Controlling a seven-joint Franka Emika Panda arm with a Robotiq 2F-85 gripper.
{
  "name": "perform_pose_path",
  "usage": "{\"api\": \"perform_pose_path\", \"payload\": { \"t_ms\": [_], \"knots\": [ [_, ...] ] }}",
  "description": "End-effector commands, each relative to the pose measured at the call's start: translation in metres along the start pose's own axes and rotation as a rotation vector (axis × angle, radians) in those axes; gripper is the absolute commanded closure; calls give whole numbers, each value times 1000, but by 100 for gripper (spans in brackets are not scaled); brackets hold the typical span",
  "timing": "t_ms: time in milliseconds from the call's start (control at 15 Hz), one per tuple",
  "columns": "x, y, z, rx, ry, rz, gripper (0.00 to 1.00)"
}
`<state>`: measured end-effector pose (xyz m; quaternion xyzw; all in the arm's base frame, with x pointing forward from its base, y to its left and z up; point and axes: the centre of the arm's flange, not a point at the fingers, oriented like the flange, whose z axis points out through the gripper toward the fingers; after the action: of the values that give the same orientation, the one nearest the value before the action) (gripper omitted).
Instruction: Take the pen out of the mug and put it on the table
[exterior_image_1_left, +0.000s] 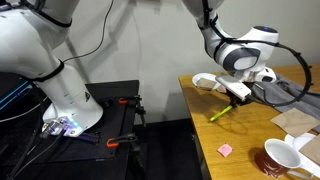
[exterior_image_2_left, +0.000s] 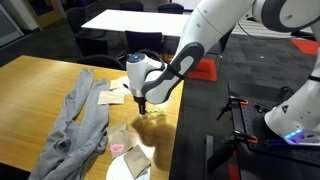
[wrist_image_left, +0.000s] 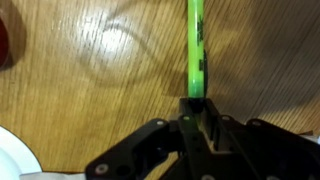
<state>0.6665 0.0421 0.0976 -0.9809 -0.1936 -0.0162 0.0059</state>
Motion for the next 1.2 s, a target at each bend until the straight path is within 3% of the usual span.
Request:
{"api": "perform_pose_path", "payload": {
  "t_ms": [0,67,333,600,733,1133],
  "knots": [
    [8,2,6,-35,13,15,96],
    [9,2,7,-36,6,20,66],
    [11,-1,0,-46,7,32,35],
    [8,-11,-40,-45,37,20,5],
    [5,-13,-71,-31,62,5,0],
    [-14,-14,-164,-43,121,9,0]
  ]
}}
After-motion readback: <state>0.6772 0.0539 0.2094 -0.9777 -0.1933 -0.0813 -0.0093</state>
